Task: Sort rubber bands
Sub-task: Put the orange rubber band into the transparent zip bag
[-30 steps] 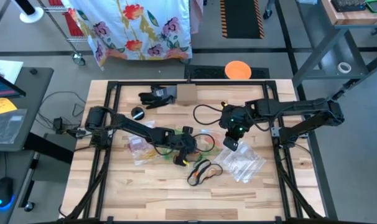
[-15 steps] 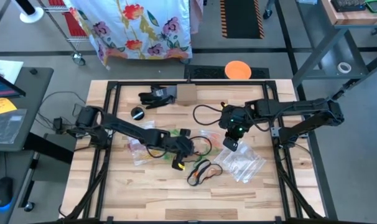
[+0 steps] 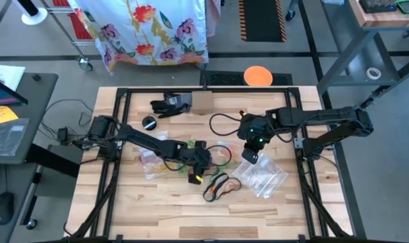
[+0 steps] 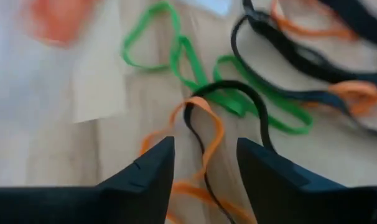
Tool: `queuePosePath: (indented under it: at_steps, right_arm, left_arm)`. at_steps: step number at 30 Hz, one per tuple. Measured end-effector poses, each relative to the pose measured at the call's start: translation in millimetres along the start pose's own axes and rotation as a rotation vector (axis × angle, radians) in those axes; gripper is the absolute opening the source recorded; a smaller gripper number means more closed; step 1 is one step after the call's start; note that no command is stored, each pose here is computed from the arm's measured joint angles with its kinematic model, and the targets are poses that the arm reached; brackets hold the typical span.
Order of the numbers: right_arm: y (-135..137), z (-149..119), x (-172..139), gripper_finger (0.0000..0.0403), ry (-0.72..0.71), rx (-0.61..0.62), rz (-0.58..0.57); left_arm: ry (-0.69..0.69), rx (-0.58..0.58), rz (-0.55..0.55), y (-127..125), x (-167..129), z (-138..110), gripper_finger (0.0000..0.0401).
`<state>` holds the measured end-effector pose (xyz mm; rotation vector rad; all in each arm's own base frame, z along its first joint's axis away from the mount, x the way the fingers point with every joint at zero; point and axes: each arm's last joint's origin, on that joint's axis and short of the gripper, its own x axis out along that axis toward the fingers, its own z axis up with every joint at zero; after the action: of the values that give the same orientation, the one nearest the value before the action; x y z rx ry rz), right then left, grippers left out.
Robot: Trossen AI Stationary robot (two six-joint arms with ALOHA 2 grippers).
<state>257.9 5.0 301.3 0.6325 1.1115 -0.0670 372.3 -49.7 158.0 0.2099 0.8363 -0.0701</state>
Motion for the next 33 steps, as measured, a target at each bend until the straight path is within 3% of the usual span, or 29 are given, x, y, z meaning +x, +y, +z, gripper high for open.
queuePosePath:
  at_steps: [5, 15, 18, 24, 28, 33]
  right_arm:
    - [0.4, -0.3, 0.0, 0.0005, 0.000, -0.001, 0.000]
    - [0.2, -0.4, 0.1, 0.0005, 0.002, -0.001, 0.000]
    - [0.2, -0.3, 0.1, 0.0005, 0.002, -0.001, 0.000]
    - [0.4, -0.4, 0.1, 0.0005, 0.002, -0.002, 0.000]
    - [0.4, -0.5, 0.1, 0.0005, 0.003, -0.001, 0.000]
    - [0.3, -0.6, 0.1, 0.0005, 0.004, -0.001, -0.001]
  left_arm:
    - [0.050, 0.035, 0.002, 0.2, 20.1, -12.3, 0.0173]
    - [0.006, 0.093, 0.013, 1.9, 16.4, -6.3, 0.0169]
    - [0.012, 0.089, 0.012, 1.9, 16.5, -6.9, 0.0138]
    - [0.029, 0.100, 0.011, 5.8, 16.9, -9.0, 0.0018]
    - [0.045, 0.110, 0.046, 7.9, 12.3, -7.8, 0.0004]
    - [-0.024, 0.063, 0.103, 12.8, -22.1, 18.6, 0.0001]
